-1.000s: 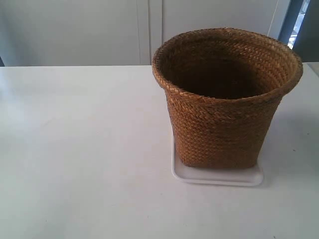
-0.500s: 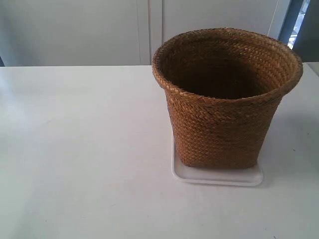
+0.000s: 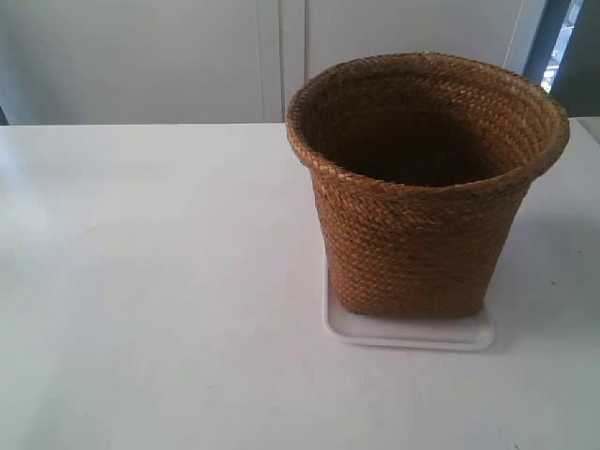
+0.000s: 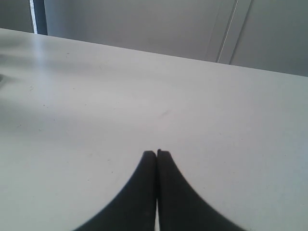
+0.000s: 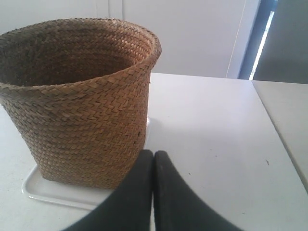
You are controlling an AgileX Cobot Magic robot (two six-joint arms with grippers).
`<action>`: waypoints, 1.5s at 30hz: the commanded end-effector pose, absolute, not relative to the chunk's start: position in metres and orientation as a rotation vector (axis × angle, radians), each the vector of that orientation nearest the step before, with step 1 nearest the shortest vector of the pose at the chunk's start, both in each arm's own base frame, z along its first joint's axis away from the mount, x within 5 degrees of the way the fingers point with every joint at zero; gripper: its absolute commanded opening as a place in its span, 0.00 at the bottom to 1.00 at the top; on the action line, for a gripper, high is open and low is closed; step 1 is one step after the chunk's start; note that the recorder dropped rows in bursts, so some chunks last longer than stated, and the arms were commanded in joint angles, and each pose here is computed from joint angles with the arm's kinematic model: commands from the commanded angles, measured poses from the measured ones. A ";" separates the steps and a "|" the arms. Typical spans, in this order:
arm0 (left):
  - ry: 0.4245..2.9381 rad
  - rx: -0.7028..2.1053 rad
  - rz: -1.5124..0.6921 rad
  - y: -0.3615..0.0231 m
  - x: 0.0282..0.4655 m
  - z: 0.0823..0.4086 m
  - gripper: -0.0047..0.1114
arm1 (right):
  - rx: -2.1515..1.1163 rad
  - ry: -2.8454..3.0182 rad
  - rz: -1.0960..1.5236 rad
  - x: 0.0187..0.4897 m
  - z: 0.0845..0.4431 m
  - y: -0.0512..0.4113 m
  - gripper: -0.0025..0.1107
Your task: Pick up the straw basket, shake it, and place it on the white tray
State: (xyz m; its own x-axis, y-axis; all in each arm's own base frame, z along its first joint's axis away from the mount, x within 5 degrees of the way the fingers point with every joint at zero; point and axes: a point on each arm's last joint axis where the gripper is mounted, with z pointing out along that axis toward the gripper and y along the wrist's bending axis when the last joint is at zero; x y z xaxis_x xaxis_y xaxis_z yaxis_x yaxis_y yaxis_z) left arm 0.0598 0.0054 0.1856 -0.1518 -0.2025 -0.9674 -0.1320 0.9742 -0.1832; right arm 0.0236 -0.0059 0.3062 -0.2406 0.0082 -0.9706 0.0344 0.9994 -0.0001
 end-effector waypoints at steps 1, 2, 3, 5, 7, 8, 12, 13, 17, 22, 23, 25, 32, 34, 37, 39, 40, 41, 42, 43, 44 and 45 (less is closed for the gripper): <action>1.727 -0.265 -0.071 0.005 0.060 0.184 0.04 | 0.038 1.803 -0.028 0.024 0.306 -0.006 0.02; 1.727 -0.265 -0.071 0.005 0.060 0.184 0.04 | 0.038 1.803 -0.028 0.024 0.306 -0.006 0.02; 1.727 -0.265 -0.071 0.005 0.060 0.184 0.04 | 0.038 1.803 -0.028 0.024 0.306 -0.006 0.02; 1.727 -0.265 -0.071 0.005 0.060 0.184 0.04 | 0.038 1.803 -0.028 0.024 0.306 -0.006 0.02; 1.727 -0.265 -0.071 0.005 0.060 0.184 0.04 | 0.038 1.803 -0.028 0.024 0.306 -0.006 0.02; 1.727 -0.265 -0.071 0.005 0.060 0.184 0.04 | 0.038 1.803 -0.028 0.024 0.306 -0.006 0.02; 1.727 -0.265 -0.071 0.005 0.060 0.184 0.04 | 0.038 1.803 -0.028 0.024 0.306 -0.006 0.02; 1.727 -0.265 -0.071 0.005 0.060 0.184 0.04 | 0.038 1.803 -0.028 0.024 0.306 -0.006 0.02; 1.727 -0.265 -0.071 0.005 0.060 0.184 0.04 | 0.036 1.825 -0.031 0.028 0.299 -0.006 0.02; 1.727 -0.265 -0.071 0.005 0.060 0.184 0.04 | 0.026 1.839 -0.041 0.035 0.284 -0.006 0.02; 1.727 -0.265 -0.071 0.005 0.060 0.184 0.04 | 0.024 1.834 -0.040 0.036 0.282 -0.006 0.02; 1.727 -0.265 -0.071 0.005 0.060 0.184 0.04 | 0.020 1.824 -0.039 0.038 0.279 -0.005 0.02; 1.727 -0.265 -0.071 0.005 0.060 0.184 0.04 | -0.025 1.636 -0.033 0.050 0.276 -0.002 0.02; 1.727 -0.265 -0.071 0.005 0.060 0.184 0.04 | -0.043 1.594 -0.033 0.054 0.268 -0.001 0.02; 1.727 -0.265 -0.071 0.005 0.060 0.184 0.04 | -0.057 1.542 -0.020 0.060 0.252 0.001 0.02; 1.727 -0.265 -0.071 0.005 0.060 0.184 0.04 | -0.067 1.502 -0.011 0.062 0.241 0.002 0.02; 1.727 -0.265 -0.071 0.005 0.060 0.184 0.04 | -0.071 1.477 -0.006 0.063 0.238 0.003 0.02; 1.727 -0.265 -0.071 0.005 0.060 0.184 0.04 | -0.074 1.460 -0.002 0.064 0.234 0.003 0.02; 1.727 -0.265 -0.071 0.005 0.060 0.184 0.04 | -0.077 1.452 0.001 0.064 0.228 0.004 0.02; 1.727 -0.265 -0.071 0.005 0.060 0.184 0.04 | -0.079 1.454 0.004 0.065 0.222 0.004 0.02; 1.727 -0.265 -0.071 0.005 0.060 0.184 0.04 | -0.079 1.453 0.007 0.065 0.219 0.004 0.02; 1.727 -0.265 -0.071 0.005 0.060 0.184 0.04 | -0.076 1.449 0.011 0.065 0.219 0.004 0.02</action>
